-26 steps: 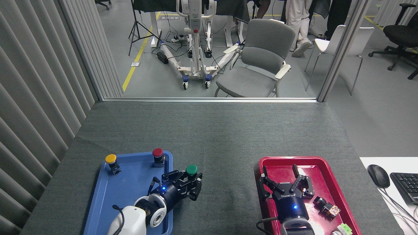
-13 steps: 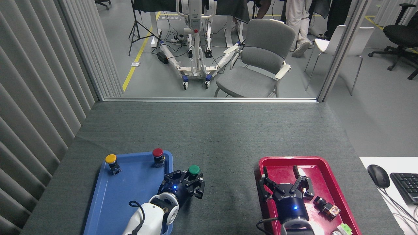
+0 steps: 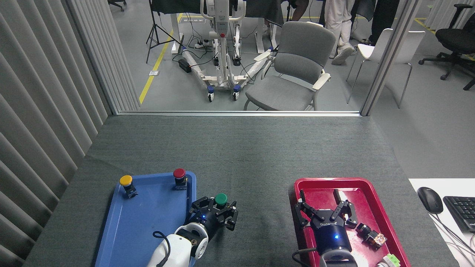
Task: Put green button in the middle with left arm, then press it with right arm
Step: 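Carry the green button past the tray edge and set it on the table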
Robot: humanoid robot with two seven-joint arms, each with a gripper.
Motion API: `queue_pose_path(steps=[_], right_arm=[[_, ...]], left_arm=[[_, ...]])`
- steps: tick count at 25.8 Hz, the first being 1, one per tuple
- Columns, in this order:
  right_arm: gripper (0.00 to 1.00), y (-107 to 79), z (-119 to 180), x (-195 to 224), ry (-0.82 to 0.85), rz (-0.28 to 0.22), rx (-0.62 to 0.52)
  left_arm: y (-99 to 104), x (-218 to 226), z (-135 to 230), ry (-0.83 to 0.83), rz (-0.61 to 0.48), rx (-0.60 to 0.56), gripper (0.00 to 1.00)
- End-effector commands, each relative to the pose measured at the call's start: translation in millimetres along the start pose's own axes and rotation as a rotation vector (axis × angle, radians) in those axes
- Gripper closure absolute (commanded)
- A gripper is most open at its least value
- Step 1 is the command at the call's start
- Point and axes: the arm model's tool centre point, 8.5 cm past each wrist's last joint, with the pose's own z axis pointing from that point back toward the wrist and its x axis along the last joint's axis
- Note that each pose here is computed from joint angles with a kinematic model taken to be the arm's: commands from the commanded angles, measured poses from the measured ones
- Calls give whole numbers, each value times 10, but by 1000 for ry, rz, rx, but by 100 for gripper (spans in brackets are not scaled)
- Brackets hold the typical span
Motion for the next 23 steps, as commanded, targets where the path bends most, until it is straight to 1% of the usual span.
queue_pose_path(steps=[1, 4, 6, 9, 12, 13, 14, 16, 18, 20, 21, 23], right_arm=[[0, 15, 0, -26, 7, 1, 10], [0, 6, -5, -9, 4, -32, 9], [0, 1, -10, -14, 3, -37, 8], [0, -23, -37, -12, 3, -37, 2], [1, -40, -48, -6, -2, -39, -3], [2, -34, -42, 8, -6, -41, -1], [8, -41, -47, 15, -10, -41, -4], [18, -52, -61, 41, -27, -41, -6], [27, -145, -137, 113, -66, -52, -29], [41, -191, -173, 193, -110, -65, -39], [44, -210, -186, 220, -125, -70, -43], [45, -211, -192, 278, -137, -83, -42]], left_arm=[[-28, 20, -4, 33, 19, -2, 2], [-172, 92, 53, 30, 43, -16, 1], [-308, 137, 108, 27, 75, -34, 1], [-193, 120, 131, 25, 119, 5, 1], [-142, 93, 154, 26, 121, 24, 1], [-162, 46, 177, 35, 120, 23, 1], [-191, -9, 210, 47, 125, 25, 1], [-159, -133, 267, 79, 139, 50, 1], [-142, -264, 358, 137, 159, 108, 1], [-177, -347, 453, 218, 185, 182, 1], [-219, -377, 505, 258, 188, 209, 1], [-328, -455, 612, 334, 184, 225, 1]])
